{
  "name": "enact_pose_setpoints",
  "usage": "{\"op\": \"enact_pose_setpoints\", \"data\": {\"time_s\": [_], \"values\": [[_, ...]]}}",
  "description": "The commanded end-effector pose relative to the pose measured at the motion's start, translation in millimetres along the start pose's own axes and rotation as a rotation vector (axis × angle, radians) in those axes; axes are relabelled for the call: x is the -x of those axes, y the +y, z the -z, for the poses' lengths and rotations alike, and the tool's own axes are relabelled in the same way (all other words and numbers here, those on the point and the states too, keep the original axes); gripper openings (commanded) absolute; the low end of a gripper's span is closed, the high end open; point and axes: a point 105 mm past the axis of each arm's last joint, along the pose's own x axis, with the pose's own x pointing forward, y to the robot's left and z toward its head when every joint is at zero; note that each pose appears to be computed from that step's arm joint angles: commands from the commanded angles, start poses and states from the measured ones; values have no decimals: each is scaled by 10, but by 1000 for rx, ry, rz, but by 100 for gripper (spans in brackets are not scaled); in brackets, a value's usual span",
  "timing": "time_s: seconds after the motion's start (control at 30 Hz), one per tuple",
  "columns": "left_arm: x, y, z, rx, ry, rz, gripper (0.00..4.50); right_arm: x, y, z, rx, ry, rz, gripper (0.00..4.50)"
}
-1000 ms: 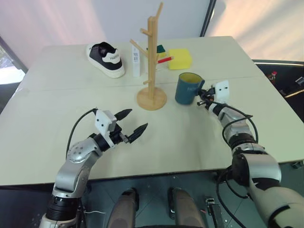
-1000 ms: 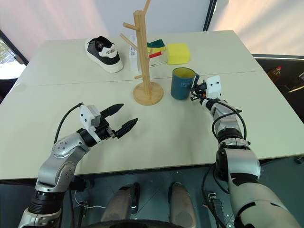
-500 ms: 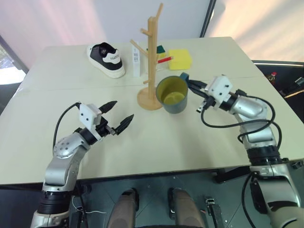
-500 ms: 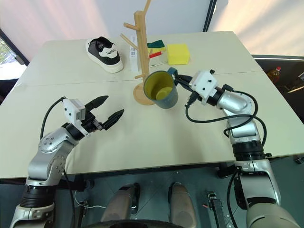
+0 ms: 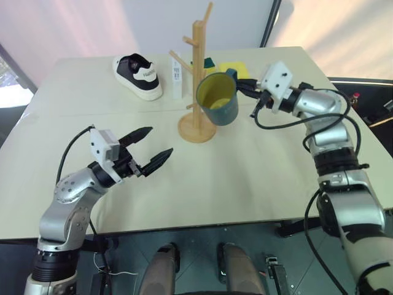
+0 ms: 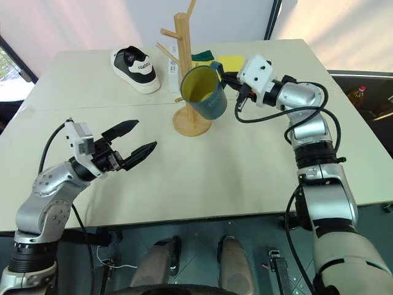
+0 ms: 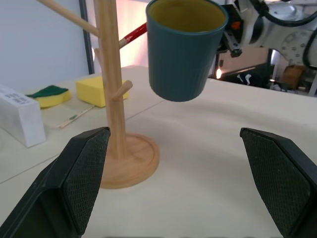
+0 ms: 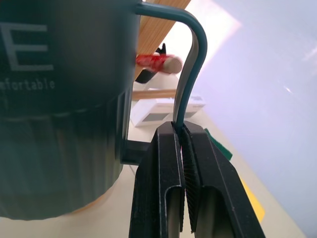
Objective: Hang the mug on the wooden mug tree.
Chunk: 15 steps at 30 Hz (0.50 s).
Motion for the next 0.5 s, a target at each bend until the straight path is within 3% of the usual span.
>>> {"op": "enact_pose_setpoints", "data": {"time_s": [0.03, 0.5], "values": [[2, -26, -146, -27, -40, 6, 450, -75, -104, -145, 20, -45, 11, 5], [-33, -11, -113, -38, -32, 1, 450, -320, -16, -61, -17, 20, -54, 5]]}}
